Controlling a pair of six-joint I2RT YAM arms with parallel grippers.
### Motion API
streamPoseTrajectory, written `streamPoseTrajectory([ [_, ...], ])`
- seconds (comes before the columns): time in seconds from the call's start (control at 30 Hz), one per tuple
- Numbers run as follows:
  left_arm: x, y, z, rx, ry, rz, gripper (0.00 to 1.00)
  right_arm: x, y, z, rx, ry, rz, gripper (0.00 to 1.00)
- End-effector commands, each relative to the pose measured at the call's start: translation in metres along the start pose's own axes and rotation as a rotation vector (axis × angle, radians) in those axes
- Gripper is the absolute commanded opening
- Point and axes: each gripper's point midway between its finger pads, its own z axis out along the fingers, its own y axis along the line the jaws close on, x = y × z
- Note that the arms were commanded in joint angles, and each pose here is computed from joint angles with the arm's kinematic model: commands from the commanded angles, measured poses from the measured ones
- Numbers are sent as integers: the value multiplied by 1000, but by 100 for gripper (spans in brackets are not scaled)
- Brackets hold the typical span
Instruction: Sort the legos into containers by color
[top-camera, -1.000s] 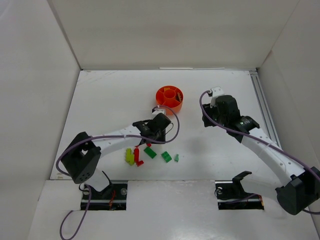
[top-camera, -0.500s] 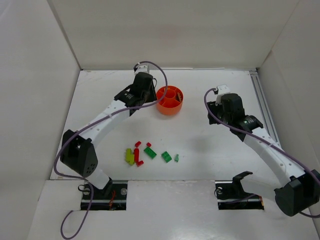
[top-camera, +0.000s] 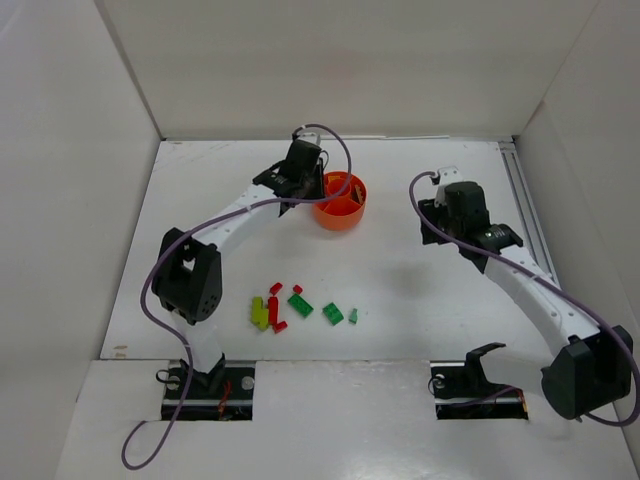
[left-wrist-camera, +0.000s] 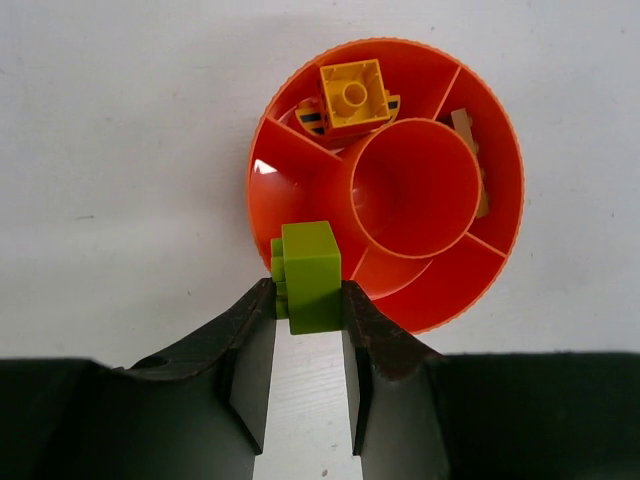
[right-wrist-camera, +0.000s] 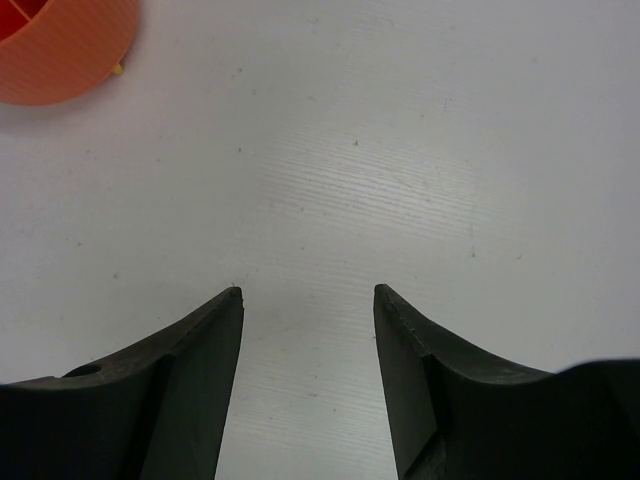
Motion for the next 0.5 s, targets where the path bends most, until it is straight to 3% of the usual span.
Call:
streamPoseTrajectory([
  [0.0, -38, -16, -11, 63, -88, 12, 16, -29, 2, 0, -15, -78, 3, 60],
  [0.17, -28, -17, 9, 56, -47, 19, 17, -29, -1, 1, -7, -78, -1, 60],
  [0.47, -25, -17, 10, 53, -39, 9, 17, -27, -8, 4, 8, -68, 0, 60],
])
